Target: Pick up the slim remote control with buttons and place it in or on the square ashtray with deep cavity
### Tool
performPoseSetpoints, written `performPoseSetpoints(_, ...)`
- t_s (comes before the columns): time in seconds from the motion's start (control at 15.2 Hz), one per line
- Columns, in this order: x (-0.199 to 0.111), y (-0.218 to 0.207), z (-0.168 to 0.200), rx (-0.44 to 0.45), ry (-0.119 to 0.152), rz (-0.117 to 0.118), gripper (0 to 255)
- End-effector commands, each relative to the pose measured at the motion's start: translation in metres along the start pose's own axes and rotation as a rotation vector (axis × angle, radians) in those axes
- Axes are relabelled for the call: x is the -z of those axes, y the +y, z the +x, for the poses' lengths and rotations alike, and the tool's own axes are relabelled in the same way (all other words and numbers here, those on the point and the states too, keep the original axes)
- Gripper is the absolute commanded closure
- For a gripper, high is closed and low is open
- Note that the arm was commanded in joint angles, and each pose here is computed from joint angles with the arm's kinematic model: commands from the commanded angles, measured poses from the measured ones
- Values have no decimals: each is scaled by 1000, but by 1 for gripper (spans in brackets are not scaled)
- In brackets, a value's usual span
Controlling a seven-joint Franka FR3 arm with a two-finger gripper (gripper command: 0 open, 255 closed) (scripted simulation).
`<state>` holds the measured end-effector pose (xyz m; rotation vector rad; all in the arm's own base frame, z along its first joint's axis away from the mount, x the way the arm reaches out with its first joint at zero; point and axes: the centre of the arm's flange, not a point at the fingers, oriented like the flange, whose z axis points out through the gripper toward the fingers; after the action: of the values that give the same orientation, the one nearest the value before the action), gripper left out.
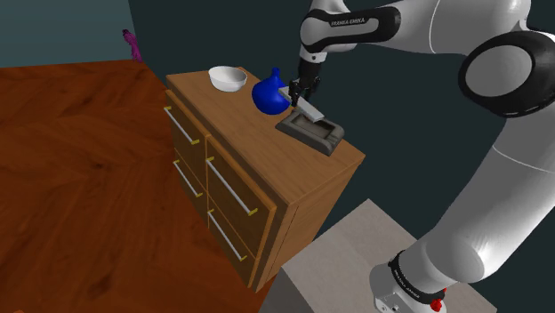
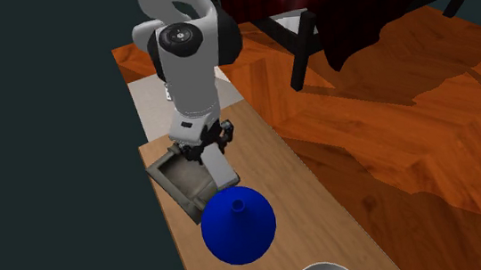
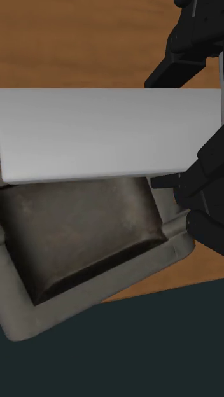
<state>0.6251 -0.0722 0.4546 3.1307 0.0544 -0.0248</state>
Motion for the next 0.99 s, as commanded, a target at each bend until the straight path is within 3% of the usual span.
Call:
performPoseSetpoints(0.0,1,19,-14,1,0,0,255)
performPoseSetpoints(0.26,1,65,-47,1,0,0,255)
performPoseSetpoints(0.92,-51,65,-46,1,0,0,255)
